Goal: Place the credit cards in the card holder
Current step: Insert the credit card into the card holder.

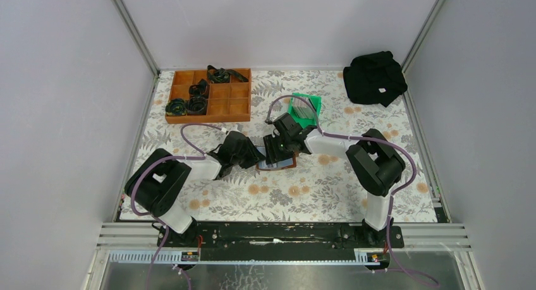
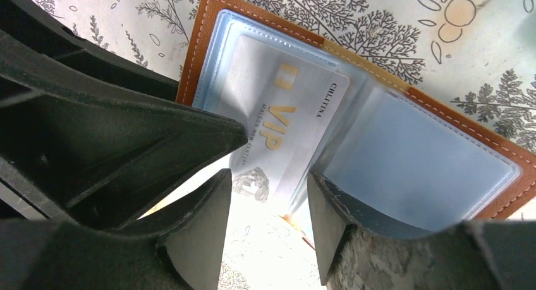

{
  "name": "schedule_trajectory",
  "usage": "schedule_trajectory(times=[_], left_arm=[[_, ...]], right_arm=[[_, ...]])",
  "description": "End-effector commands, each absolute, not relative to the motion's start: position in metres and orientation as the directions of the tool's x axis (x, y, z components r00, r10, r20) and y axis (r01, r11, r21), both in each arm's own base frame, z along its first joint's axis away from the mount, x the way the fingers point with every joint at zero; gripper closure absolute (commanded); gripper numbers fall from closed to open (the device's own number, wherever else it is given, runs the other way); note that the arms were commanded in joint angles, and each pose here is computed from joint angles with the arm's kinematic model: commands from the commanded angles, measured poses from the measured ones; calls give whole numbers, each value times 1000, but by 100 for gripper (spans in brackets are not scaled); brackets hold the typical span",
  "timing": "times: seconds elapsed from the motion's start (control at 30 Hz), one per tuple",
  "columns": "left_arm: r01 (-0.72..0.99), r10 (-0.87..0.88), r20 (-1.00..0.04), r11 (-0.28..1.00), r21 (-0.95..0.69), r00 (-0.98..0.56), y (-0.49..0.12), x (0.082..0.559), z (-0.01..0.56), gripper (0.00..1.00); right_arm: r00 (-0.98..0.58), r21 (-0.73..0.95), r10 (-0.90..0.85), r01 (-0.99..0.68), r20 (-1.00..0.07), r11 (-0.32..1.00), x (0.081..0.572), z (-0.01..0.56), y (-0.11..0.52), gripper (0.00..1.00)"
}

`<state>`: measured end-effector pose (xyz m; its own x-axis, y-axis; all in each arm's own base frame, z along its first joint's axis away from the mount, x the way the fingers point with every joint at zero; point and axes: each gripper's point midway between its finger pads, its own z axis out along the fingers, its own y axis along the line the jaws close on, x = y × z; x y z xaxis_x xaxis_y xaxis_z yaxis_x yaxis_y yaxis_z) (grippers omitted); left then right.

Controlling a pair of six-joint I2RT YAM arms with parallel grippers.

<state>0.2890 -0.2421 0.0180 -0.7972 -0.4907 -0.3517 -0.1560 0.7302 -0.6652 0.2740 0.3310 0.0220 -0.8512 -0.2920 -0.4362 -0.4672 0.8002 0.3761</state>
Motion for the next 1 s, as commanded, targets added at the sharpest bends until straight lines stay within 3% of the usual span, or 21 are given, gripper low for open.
schedule_trajectory(times=[0.0,0.27,0.43,0.6,0.77,0.97], left_arm=[[-250,-425,-262,824,-509,-867,-213,244,-34,67],[-252,-420,-266,833,-493,-868,-208,242,-36,67],[-254,-419,-261,834,-490,-870,-207,242,-38,67],[-250,-413,-258,835,-489,-873,-208,241,-39,65],[-244,-408,-262,837,-489,-875,-207,243,-38,61],[-240,-405,-262,837,-492,-876,-208,244,-37,59]], right_arm=[[-821,347,-288,-490,-494,800,275,44,332,45],[-802,318,-220,-449,-555,835,293,53,322,56],[-810,299,-212,-426,-547,854,300,48,315,67],[-819,285,-221,-417,-530,863,302,40,313,83],[-829,269,-228,-406,-511,874,304,31,310,92],[-846,274,-242,-404,-475,873,297,18,309,94]])
